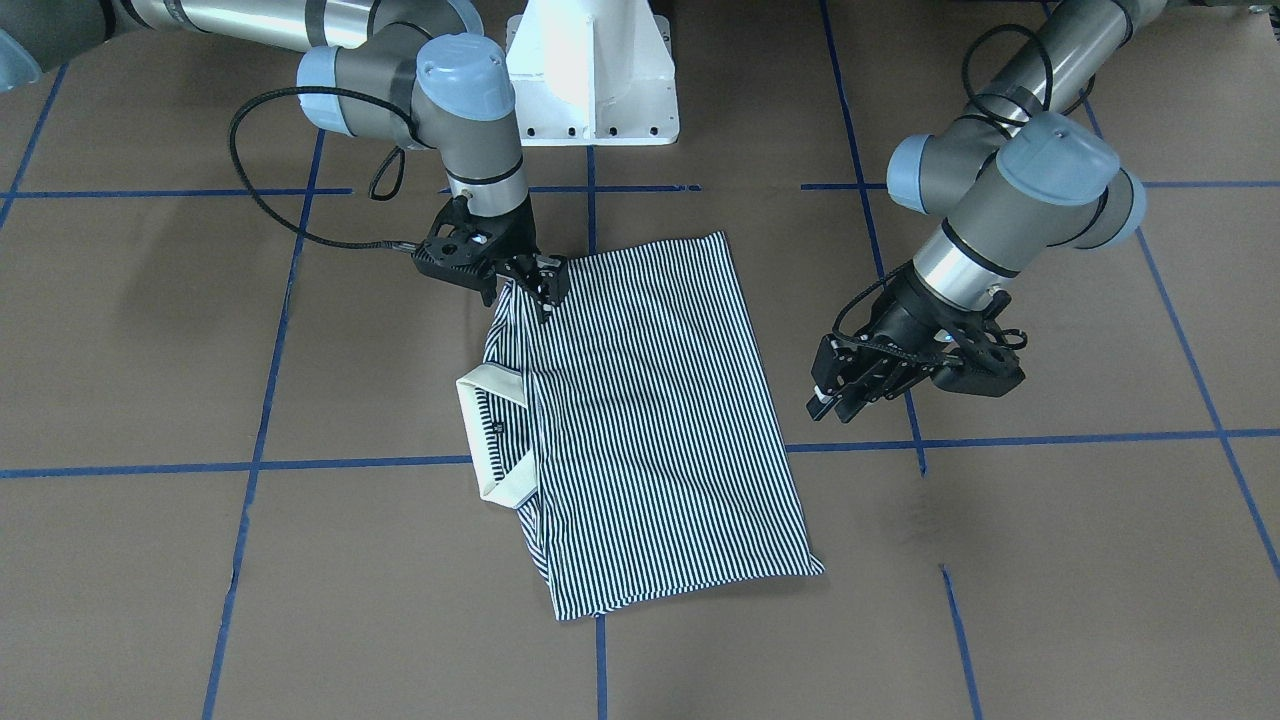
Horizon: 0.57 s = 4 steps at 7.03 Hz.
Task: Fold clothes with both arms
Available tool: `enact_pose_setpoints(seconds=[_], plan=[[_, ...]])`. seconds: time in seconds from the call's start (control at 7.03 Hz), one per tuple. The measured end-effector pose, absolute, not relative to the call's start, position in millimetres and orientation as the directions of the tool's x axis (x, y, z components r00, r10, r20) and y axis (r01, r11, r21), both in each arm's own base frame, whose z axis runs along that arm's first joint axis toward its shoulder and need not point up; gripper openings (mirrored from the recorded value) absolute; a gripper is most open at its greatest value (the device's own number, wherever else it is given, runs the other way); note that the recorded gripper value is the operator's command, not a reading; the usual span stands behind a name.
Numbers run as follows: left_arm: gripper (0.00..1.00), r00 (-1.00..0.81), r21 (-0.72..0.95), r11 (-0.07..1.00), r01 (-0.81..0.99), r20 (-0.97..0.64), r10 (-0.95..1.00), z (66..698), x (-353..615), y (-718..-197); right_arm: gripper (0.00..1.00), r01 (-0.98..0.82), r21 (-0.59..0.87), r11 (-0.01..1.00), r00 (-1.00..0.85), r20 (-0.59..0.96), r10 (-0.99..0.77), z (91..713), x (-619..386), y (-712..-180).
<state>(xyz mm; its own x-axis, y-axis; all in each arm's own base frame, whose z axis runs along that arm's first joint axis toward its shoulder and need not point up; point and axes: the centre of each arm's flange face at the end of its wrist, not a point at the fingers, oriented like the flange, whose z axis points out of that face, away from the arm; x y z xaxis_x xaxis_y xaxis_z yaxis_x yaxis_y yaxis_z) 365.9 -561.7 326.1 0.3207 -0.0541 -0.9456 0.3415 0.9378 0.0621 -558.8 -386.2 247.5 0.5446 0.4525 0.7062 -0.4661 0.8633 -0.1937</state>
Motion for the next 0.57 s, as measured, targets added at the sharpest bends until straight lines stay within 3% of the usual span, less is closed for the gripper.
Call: enact_pose_setpoints(seconds=[0.57], plan=[[0.45, 0.32, 0.062, 0.938, 0.342, -0.946, -0.054, 326, 366, -562, 0.73, -0.493, -0.252, 0.832, 0.537, 0.664, 0.52, 263, -583, -350]])
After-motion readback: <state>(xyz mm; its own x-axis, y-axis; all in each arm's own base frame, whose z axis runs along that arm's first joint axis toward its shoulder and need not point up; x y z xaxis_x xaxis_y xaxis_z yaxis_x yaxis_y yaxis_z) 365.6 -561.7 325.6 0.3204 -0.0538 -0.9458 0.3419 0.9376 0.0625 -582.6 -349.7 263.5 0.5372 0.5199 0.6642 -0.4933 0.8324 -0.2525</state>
